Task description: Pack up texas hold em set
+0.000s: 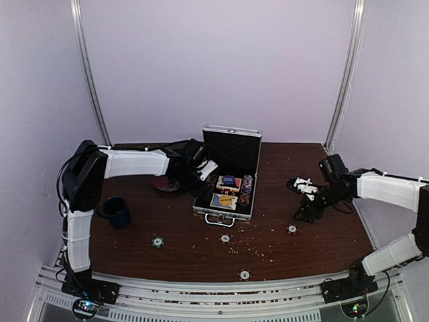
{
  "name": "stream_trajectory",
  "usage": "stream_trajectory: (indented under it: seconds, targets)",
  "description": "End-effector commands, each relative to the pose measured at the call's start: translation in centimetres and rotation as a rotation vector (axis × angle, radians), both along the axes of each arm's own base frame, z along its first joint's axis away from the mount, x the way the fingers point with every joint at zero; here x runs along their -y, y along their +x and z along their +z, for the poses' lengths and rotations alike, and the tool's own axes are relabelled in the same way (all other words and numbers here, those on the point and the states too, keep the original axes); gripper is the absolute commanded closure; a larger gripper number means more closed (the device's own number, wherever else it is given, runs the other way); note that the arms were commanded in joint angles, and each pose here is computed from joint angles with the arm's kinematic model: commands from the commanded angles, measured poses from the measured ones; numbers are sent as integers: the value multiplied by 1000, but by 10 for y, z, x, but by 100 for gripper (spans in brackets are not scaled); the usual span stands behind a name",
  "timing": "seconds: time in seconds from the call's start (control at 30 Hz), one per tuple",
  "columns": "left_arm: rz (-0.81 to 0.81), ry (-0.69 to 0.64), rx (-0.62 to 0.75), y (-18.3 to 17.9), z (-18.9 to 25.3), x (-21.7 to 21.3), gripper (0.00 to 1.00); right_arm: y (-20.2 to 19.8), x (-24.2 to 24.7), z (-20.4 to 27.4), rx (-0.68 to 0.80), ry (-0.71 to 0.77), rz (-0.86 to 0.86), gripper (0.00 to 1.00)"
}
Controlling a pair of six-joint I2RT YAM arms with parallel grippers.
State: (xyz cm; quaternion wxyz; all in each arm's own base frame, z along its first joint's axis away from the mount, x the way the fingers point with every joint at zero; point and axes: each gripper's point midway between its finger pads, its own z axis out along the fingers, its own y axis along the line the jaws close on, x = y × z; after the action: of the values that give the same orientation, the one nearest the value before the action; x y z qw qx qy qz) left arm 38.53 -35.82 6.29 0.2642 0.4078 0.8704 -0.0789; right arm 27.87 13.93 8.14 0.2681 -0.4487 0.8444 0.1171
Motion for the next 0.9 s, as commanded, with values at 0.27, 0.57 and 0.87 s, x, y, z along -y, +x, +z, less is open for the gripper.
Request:
stream_trajectory:
  seconds: [0.27,0.57,0.87]
  targets:
    - [-6,109,-17,3,-41,-4,40,6,-1,6,24,-17,13,26]
    - [-22,41,10,-1,-15,2,42,6,-2,5,21,-20,14,26]
    - [-51,-54,31,-14,15,5,41,5,-2,3,15,-24,17,26]
